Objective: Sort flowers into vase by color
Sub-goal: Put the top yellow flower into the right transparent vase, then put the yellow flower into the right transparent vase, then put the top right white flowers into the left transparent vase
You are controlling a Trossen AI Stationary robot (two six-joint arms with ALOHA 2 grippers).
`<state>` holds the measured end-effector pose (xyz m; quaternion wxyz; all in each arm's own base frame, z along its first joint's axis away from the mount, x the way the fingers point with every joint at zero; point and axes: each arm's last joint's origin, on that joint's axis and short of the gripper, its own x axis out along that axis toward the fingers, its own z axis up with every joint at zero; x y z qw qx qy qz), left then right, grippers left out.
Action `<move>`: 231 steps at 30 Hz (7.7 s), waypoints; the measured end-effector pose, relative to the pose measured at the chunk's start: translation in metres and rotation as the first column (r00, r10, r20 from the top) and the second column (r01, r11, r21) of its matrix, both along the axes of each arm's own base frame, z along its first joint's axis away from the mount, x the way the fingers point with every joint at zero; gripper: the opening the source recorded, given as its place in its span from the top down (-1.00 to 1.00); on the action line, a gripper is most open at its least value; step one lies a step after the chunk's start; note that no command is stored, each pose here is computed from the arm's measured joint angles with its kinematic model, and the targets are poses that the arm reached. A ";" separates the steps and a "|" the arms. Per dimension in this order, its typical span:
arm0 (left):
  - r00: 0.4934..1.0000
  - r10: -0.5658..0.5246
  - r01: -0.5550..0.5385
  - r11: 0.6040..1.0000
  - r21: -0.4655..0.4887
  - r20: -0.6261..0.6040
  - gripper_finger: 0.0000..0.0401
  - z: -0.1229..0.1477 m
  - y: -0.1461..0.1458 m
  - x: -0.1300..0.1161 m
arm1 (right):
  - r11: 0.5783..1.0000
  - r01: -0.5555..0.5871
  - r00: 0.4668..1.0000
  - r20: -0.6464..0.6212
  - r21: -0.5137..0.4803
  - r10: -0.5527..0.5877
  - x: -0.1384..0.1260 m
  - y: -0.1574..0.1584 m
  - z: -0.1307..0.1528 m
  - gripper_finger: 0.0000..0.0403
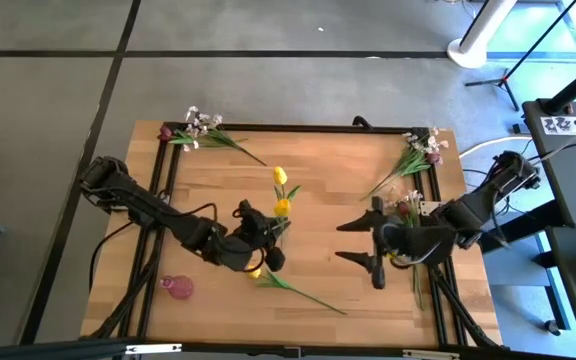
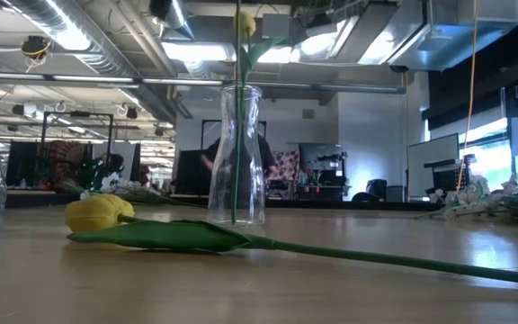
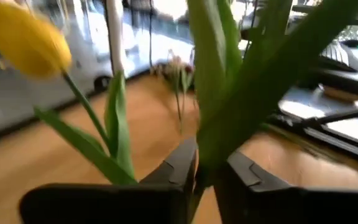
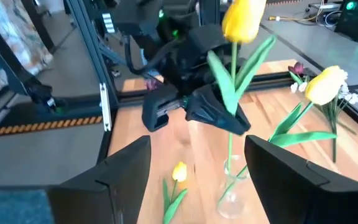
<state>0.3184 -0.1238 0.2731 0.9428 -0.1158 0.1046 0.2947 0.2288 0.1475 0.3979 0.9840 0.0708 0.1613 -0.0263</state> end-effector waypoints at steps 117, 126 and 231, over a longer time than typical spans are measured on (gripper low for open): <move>0.729 -0.476 0.325 0.873 0.364 0.491 0.97 0.126 -0.007 -0.046 | 0.993 -0.016 0.920 0.388 -0.120 0.062 0.102 0.004 0.034 0.47; 0.822 -0.447 0.312 0.872 0.378 0.353 0.99 0.155 0.013 -0.105 | 0.995 -0.045 0.883 0.462 -0.085 0.080 0.070 0.002 0.063 -0.26; 0.355 0.858 -0.807 0.081 -0.585 -0.370 0.31 -0.109 0.268 -0.151 | 0.982 0.045 0.985 -0.153 -0.186 -0.075 -0.004 -0.245 0.080 -0.50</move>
